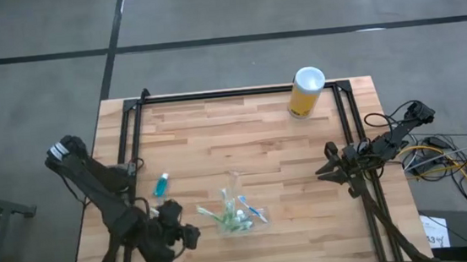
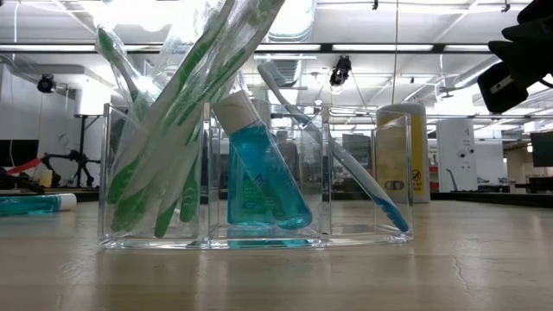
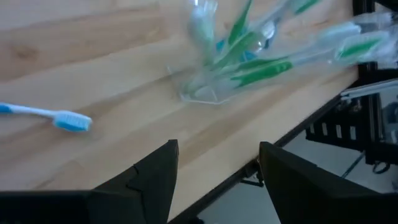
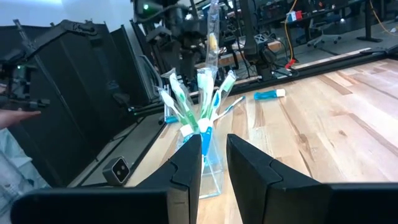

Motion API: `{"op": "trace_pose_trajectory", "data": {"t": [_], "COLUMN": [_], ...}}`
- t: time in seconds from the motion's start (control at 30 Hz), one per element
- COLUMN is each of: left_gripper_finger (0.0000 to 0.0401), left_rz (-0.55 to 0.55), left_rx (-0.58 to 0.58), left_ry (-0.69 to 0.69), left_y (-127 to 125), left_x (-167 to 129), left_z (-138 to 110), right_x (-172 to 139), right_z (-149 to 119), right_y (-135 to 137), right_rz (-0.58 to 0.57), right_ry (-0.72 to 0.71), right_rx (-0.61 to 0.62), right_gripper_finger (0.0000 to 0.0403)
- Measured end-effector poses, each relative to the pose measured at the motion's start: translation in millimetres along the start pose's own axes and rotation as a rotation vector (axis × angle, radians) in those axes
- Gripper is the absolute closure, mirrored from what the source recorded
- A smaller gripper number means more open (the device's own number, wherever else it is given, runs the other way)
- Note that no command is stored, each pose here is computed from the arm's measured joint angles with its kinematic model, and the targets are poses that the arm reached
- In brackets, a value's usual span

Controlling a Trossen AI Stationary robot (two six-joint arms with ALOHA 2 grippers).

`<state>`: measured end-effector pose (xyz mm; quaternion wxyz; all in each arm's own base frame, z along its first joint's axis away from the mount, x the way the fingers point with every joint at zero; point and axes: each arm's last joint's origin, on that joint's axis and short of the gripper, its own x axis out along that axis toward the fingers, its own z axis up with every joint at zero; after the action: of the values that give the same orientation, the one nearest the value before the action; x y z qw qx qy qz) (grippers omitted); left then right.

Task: Pick & Place toothbrushing station
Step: Move the transparent organizer to the center of the table

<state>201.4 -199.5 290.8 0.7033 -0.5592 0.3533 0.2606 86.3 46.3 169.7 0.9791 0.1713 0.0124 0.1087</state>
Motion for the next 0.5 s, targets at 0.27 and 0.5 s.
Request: {"op": "trace_pose_trajectory", "data": {"t": [0.27, 0.5], "left_gripper_finger": [0.0174, 0.0174], "left_rz": [-0.053, -0.088], "left_rx": [0.005, 0.005], "left_ry": [-0.106, -0.169], "left_y": [8.7, 12.2], "left_x": [21.0, 45.3], "left_z": [-31.2, -51.3], "right_x": [0.0, 0.0], "right_z": [0.0, 0.0], "right_y": [0.0, 0.0], "right_rz": [0.000, 0.000], "right_ry": [0.000, 0.000], "right_rx": [0.000, 0.000], "right_gripper_finger": [0.0327, 0.0327]}}
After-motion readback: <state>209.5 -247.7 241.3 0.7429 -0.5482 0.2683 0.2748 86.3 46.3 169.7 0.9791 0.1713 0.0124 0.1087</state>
